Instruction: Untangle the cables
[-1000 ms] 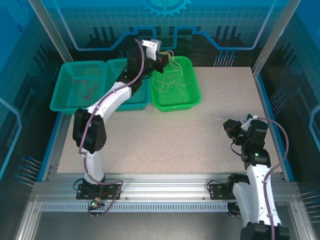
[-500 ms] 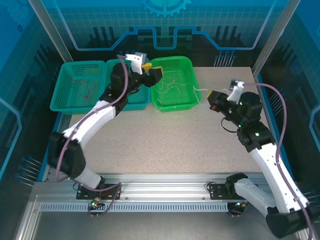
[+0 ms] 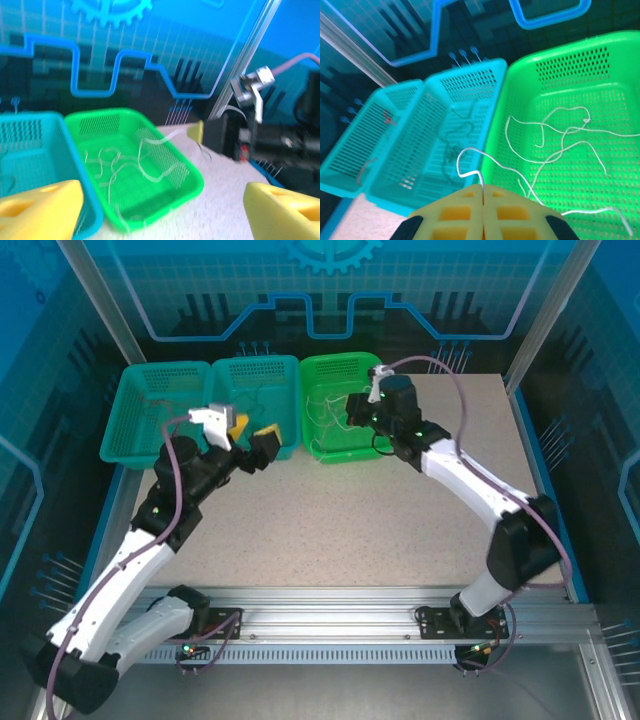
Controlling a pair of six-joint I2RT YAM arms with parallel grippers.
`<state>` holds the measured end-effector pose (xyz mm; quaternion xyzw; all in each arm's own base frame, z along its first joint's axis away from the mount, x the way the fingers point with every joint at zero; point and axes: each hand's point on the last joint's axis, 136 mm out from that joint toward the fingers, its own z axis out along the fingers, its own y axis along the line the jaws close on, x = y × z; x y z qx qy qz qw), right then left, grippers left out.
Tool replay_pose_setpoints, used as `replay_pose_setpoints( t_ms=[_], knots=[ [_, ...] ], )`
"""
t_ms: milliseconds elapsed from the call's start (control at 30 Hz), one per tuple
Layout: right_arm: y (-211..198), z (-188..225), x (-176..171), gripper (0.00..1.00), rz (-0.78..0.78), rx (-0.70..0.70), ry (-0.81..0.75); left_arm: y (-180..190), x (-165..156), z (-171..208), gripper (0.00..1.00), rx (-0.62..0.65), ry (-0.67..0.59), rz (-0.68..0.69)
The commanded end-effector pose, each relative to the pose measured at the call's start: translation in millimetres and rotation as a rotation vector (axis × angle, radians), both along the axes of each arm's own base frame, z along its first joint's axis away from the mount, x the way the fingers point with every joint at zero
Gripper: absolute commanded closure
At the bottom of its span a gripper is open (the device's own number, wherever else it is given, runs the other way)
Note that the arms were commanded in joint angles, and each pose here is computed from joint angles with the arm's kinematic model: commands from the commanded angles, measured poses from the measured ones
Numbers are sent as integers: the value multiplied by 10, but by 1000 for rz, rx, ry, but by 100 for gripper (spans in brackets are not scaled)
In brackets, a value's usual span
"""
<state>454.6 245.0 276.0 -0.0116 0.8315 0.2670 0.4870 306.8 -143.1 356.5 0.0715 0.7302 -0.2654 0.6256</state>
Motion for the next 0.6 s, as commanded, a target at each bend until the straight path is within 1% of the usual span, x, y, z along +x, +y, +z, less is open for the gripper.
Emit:
replay_pose_setpoints(
  t_ms=[0, 33, 67, 100, 133, 167, 233, 300, 367, 467, 533, 567],
  knots=[
    [145, -101, 245, 76, 20, -76, -10, 185, -133, -602, 11, 97, 182, 67],
    [213, -174, 300, 53, 45, -91, -4, 232, -171, -694, 9, 108, 201, 85],
    [259, -242, 350, 34, 63, -106, 6, 283, -198, -765, 6, 117, 214, 106],
    [278, -275, 379, 23, 67, -116, 22, 321, -218, -824, 5, 126, 222, 122],
    [279, -286, 410, 15, 70, -123, 36, 362, -238, -869, 3, 135, 223, 139],
    [270, -269, 418, 11, 73, -122, 40, 401, -252, -907, 2, 143, 222, 156],
    [218, -195, 392, 8, 67, -115, 27, 475, -261, -968, 1, 159, 222, 192],
    [133, -139, 332, 8, 59, -133, 16, 554, -245, -1035, 1, 174, 229, 237],
    [-11, -68, 230, 8, 44, -163, 2, 678, -214, -1135, 1, 183, 243, 312],
    [-247, 13, 97, 6, 23, -168, -7, 839, -180, -1248, 1, 188, 240, 410],
    [-462, -44, 99, 4, -27, -175, 47, 904, -157, -1293, 1, 191, 236, 452],
    [-565, -158, 131, 5, -45, -181, 106, 927, -142, -1300, 1, 188, 236, 467]
  ],
)
